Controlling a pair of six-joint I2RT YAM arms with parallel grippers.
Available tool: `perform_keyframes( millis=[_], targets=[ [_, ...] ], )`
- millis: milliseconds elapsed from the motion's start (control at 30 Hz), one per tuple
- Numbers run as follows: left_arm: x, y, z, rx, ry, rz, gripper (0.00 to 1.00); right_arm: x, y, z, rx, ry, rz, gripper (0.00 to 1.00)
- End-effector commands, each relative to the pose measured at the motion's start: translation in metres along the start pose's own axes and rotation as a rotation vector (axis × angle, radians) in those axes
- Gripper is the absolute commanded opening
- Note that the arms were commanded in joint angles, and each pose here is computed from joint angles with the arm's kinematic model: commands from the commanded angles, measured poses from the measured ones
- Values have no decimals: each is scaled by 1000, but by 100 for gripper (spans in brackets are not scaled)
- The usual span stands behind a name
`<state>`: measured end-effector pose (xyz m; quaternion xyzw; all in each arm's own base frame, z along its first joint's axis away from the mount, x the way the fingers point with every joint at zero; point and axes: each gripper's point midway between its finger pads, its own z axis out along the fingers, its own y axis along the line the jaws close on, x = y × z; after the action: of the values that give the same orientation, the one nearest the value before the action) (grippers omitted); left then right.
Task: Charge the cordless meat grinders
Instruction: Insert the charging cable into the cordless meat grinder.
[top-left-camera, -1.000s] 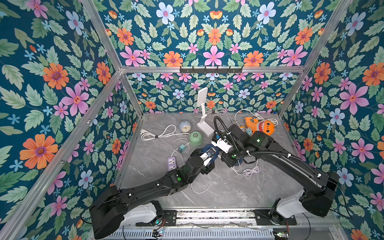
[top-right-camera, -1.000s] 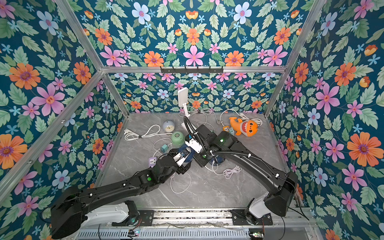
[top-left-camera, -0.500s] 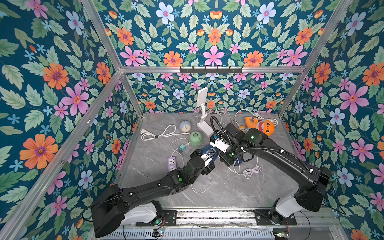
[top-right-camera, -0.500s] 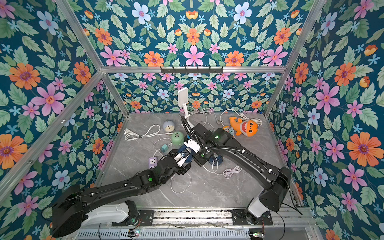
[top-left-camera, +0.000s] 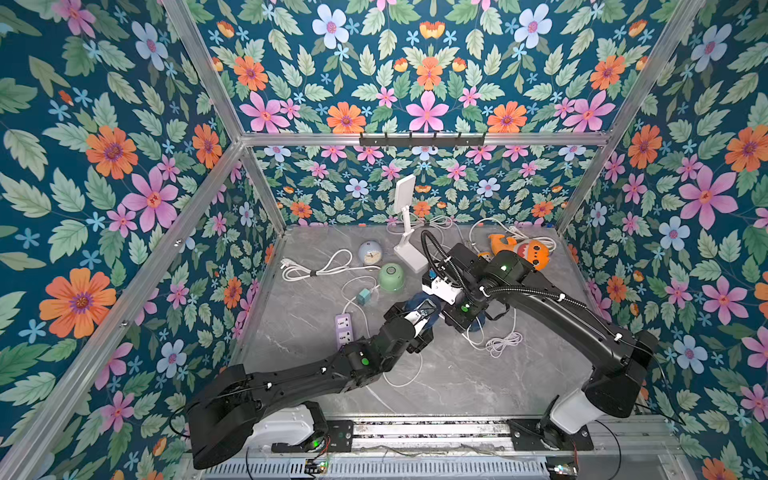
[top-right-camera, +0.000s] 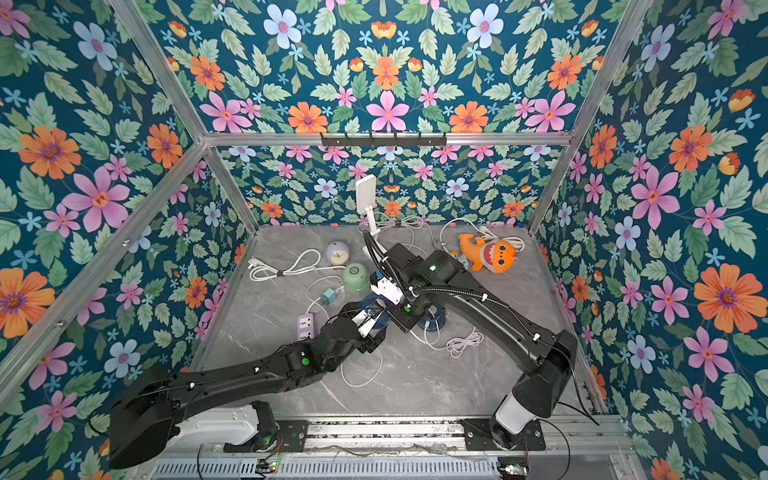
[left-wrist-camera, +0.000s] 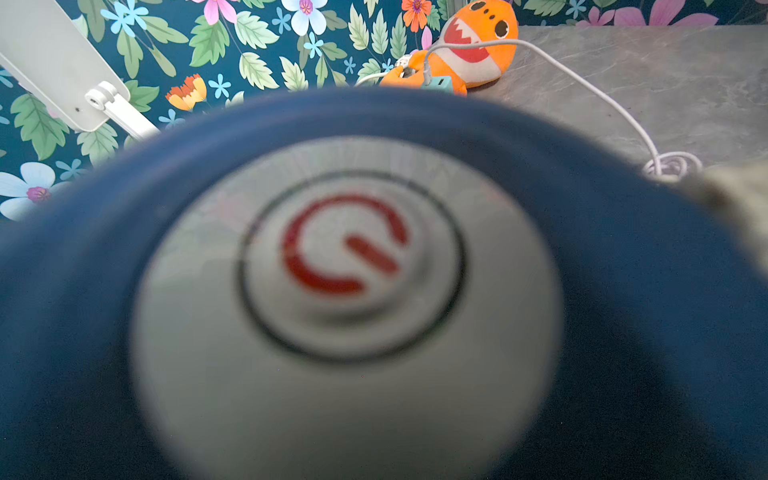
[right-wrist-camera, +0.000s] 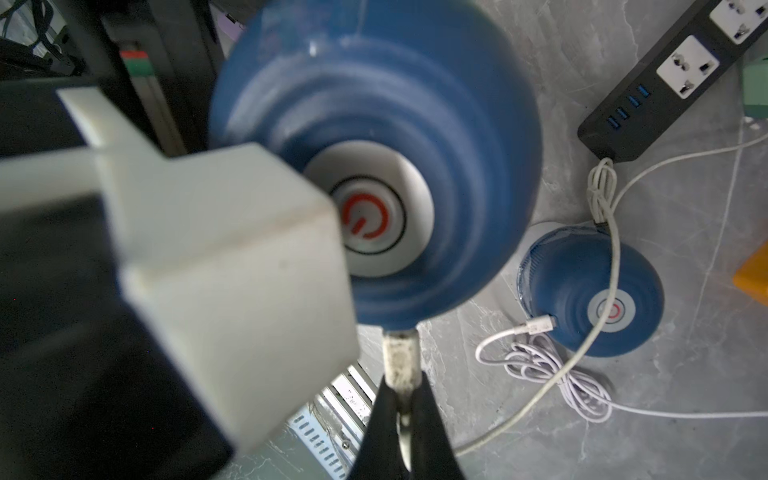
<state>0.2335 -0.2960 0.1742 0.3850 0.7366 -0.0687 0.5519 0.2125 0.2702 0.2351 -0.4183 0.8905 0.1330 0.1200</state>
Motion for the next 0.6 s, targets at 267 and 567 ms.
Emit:
perform_keyframes(
  millis=[267,567],
  targets=[
    [12,-14,7,97,-48,-41,55,-56,0,-19,21,-313,-70,18],
    [26,-5,32,59,-80,-156,55,-12,-15,-31,112,-330,-10,67]
  ],
)
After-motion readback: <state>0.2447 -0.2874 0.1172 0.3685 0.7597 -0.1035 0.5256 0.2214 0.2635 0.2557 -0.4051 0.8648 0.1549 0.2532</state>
